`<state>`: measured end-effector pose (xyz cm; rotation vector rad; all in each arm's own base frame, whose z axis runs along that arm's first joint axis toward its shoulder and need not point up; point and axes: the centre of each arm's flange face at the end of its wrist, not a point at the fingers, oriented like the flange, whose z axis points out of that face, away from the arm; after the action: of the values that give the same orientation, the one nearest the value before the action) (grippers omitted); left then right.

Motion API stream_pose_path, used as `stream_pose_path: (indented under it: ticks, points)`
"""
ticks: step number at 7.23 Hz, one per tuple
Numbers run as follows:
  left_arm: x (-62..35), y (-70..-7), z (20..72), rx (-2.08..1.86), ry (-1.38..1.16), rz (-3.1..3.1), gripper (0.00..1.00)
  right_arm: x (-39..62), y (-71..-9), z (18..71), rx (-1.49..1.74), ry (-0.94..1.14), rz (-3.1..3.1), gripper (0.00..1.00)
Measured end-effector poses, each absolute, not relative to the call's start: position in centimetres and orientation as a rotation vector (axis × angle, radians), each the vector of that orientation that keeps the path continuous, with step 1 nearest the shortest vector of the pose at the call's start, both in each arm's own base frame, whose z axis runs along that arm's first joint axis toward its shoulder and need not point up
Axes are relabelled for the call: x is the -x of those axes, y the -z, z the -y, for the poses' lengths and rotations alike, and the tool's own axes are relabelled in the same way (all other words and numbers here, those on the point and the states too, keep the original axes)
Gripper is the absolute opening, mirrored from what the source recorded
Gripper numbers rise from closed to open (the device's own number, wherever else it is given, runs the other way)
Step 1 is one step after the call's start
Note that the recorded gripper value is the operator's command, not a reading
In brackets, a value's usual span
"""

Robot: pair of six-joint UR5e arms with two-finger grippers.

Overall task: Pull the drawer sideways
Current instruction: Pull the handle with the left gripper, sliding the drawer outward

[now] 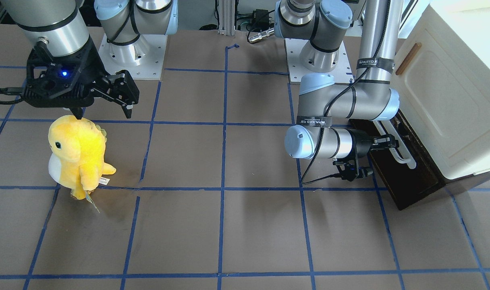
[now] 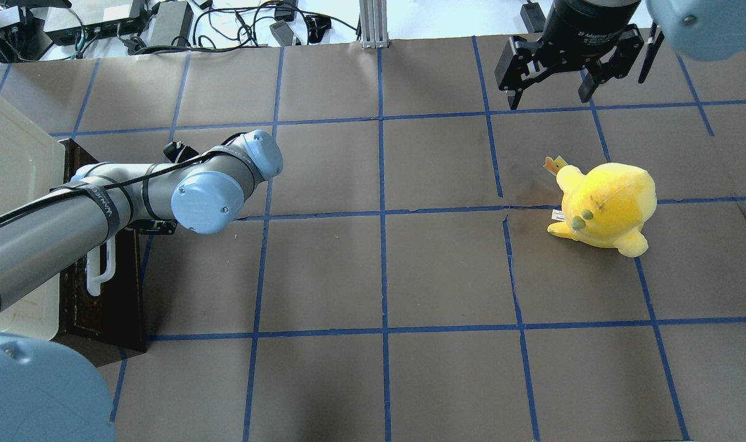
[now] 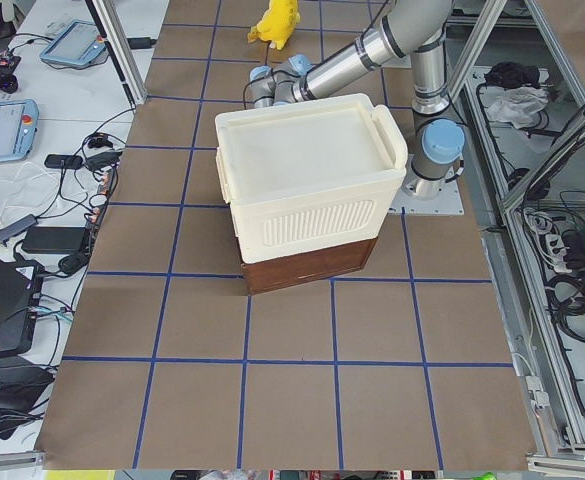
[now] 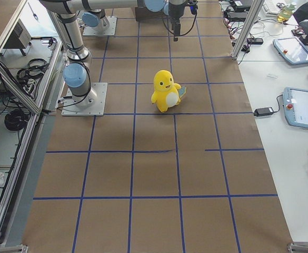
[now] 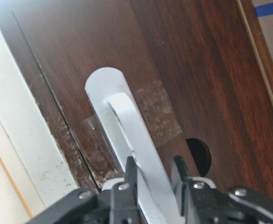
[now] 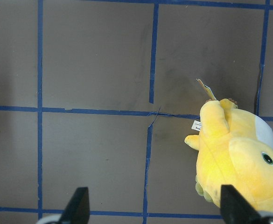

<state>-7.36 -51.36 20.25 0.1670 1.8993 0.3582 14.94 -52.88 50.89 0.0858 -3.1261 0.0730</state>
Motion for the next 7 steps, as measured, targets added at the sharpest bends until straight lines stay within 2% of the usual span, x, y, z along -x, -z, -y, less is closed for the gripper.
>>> stream_pose_path:
  ticks: [7]
  points:
    - [7.89,-20.86,52.08,-0.167,-0.338,-1.903,0.34,-14.94,-50.89,52.88,-0.086,-0.073,3.126,1.0]
